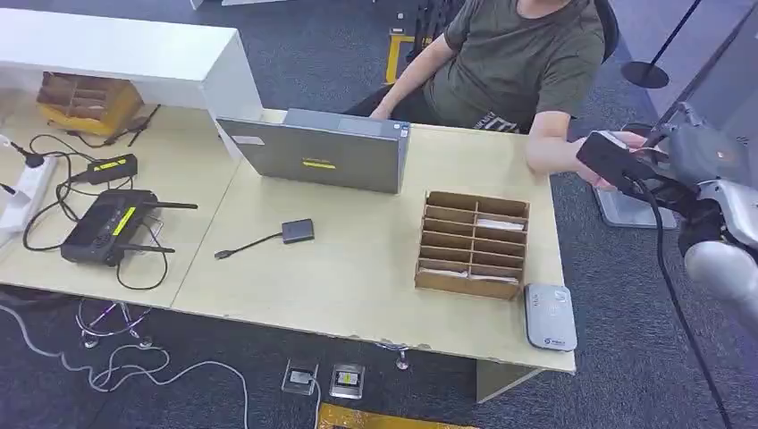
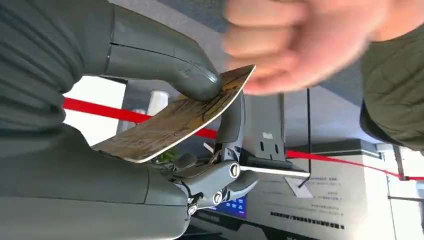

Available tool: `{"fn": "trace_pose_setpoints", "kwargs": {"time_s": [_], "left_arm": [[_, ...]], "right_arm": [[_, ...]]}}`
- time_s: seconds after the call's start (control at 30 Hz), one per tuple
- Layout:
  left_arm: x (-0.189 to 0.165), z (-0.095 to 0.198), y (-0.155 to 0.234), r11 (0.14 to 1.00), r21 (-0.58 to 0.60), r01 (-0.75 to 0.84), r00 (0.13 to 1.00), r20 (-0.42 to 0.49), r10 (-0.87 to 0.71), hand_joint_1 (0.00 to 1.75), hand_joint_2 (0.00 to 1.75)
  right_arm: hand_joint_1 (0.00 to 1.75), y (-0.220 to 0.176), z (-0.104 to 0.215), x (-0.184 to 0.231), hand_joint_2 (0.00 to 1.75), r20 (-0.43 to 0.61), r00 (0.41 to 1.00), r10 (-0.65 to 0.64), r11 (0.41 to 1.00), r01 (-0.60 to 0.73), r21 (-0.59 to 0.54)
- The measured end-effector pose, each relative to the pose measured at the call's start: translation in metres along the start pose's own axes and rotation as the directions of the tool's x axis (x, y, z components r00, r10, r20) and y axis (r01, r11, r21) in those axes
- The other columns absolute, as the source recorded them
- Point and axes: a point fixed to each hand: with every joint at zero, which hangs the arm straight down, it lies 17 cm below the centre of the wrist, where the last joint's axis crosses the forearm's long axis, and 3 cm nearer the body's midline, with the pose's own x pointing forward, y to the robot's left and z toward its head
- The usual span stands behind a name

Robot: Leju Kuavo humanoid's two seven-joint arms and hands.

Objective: Pass the card to the sensor for recognition and then transmit it.

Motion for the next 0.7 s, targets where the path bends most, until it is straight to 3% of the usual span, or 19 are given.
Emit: {"fn": "trace_pose_setpoints", "kwargs": {"time_s": [0.37, 0.7], "left_arm": [[-0.001, -0.001, 0.004, 1.000, 0.008, -0.015, 1.000, -0.005, 0.015, 0.00, 0.00], [-0.001, -0.001, 0.008, 1.000, 0.014, -0.017, 1.000, -0.007, 0.017, 0.00, 0.00]], "right_arm": [[1.75, -0.001, 0.011, 0.007, 1.75, 0.033, 0.999, 0.014, 1.000, -0.014, -0.019], [1.75, 0.033, 0.044, 0.034, 1.75, 0.129, 0.989, 0.068, 0.997, -0.072, 0.032]]}}
